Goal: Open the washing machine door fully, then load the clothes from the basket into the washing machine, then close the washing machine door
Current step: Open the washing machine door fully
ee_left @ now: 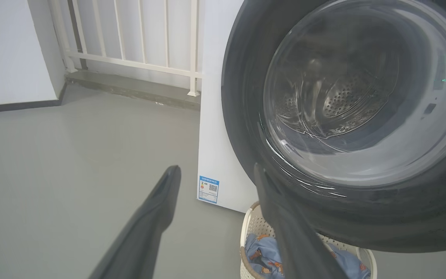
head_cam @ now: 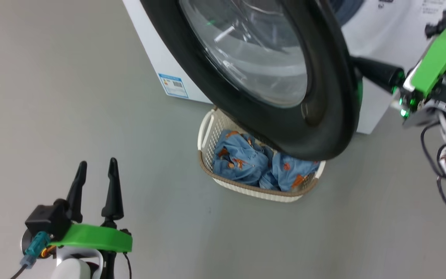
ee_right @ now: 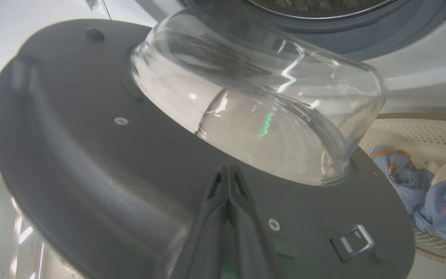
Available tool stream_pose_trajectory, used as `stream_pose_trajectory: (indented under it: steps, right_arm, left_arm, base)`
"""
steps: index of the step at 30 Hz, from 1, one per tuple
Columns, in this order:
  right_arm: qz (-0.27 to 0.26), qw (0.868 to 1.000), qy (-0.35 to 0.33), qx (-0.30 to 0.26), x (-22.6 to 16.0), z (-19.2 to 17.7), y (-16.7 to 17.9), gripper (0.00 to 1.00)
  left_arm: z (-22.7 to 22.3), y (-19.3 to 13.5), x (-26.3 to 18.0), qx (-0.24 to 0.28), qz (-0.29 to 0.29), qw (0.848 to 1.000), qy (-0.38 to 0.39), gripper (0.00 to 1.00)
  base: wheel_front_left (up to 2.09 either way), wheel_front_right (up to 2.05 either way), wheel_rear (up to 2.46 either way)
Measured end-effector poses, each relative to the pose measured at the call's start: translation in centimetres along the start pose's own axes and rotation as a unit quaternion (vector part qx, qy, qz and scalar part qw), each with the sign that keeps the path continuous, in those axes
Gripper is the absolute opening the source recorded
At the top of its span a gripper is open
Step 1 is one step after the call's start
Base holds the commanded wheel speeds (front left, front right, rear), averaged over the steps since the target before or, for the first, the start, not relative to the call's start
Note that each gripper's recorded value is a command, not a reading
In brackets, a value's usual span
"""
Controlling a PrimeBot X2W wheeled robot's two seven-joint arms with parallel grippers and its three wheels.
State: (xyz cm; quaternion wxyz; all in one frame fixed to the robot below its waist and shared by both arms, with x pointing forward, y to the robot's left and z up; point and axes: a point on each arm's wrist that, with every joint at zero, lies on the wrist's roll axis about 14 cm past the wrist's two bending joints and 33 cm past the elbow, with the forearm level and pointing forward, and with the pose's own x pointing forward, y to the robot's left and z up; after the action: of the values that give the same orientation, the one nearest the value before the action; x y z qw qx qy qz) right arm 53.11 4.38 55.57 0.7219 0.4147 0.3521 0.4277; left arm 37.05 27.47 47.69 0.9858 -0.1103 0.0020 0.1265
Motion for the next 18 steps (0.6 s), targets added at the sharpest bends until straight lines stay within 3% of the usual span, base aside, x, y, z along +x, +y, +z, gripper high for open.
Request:
stream_pose_trajectory:
  steps: [18]
  right_arm:
    - [0.055,0.992,0.113,0.015,2.6,-10.4,4.5,0.0]
  left_arm:
    - [2.3,5.3,-6.6,0.007,0.07,0.997,-0.03,1.0]
  base:
    - [0.0,0.0,0.0]
